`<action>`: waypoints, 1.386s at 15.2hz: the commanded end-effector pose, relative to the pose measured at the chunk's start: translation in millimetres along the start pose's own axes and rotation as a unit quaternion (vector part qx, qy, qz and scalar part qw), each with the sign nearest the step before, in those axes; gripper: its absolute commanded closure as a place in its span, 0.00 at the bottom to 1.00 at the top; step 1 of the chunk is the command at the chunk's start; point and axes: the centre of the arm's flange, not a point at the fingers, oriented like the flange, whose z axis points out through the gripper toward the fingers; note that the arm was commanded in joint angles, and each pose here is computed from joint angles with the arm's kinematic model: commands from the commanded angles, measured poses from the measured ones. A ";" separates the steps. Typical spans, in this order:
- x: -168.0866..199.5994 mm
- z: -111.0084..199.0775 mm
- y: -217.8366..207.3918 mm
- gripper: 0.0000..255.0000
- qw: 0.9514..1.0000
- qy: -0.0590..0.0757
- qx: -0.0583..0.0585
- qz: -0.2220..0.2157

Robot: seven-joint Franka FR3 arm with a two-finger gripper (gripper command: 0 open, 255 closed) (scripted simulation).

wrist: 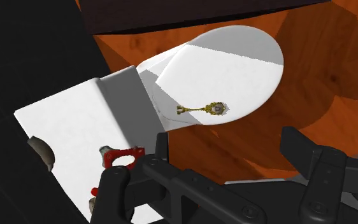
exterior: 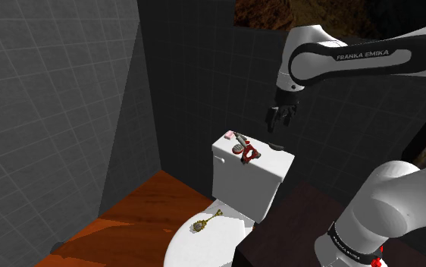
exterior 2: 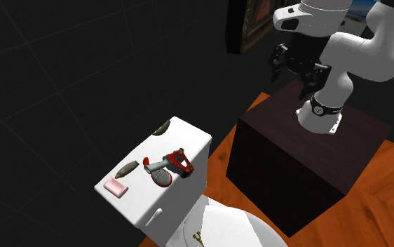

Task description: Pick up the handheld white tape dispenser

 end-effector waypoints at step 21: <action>176.3 199.0 94.1 0.00 0.991 0.034 -0.014 0.128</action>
